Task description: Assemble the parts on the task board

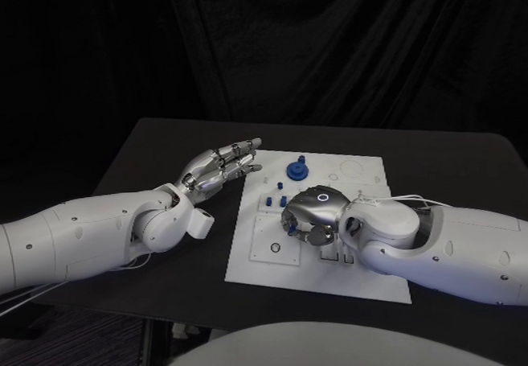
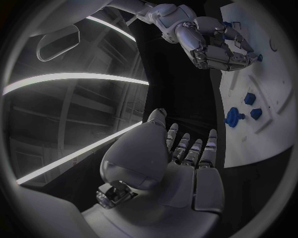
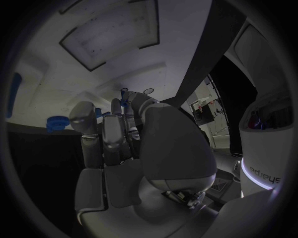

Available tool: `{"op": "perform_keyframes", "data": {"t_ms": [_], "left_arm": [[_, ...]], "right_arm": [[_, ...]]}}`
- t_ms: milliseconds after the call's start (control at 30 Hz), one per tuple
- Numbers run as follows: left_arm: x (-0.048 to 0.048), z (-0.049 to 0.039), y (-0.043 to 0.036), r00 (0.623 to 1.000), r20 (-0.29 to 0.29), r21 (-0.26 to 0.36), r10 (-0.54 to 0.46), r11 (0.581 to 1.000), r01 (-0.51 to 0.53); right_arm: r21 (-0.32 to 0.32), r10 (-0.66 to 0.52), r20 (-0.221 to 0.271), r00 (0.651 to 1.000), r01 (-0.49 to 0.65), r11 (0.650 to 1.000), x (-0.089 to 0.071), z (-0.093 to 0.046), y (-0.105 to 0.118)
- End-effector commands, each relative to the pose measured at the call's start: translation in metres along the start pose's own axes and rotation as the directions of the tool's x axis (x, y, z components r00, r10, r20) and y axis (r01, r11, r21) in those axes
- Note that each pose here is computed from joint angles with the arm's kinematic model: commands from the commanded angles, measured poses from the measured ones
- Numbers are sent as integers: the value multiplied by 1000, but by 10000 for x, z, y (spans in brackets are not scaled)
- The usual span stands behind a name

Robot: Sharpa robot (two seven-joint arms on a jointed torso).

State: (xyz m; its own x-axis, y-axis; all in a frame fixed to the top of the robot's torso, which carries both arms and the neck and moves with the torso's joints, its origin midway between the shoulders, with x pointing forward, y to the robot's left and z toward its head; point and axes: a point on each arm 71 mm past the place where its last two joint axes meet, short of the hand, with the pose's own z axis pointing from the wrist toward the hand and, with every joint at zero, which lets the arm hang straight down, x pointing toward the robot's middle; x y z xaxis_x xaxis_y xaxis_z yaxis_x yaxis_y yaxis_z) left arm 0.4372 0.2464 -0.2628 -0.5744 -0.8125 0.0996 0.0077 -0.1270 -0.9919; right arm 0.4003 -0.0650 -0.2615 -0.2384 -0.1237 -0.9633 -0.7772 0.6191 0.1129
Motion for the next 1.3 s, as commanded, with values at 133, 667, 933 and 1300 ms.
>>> {"op": "perform_keyframes", "data": {"t_ms": [133, 667, 933, 1300], "left_arm": [[18, 7, -3, 1000, -11, 14, -16, 1000, 16], [13, 7, 14, 1000, -11, 9, -18, 1000, 18], [10, 2, 22, 1000, -11, 3, -18, 1000, 18], [11, 6, 34, 1000, -13, -1, -20, 1000, 20]], "right_arm": [[-7, -5, -9, 1000, 5, 1000, 35, 3, 23], [6, -5, -28, 1000, 5, 1000, 68, -19, -4], [13, -5, -30, 1000, 5, 1000, 73, -34, -26], [8, -5, -27, 1000, 5, 1000, 69, -23, -12]]}}
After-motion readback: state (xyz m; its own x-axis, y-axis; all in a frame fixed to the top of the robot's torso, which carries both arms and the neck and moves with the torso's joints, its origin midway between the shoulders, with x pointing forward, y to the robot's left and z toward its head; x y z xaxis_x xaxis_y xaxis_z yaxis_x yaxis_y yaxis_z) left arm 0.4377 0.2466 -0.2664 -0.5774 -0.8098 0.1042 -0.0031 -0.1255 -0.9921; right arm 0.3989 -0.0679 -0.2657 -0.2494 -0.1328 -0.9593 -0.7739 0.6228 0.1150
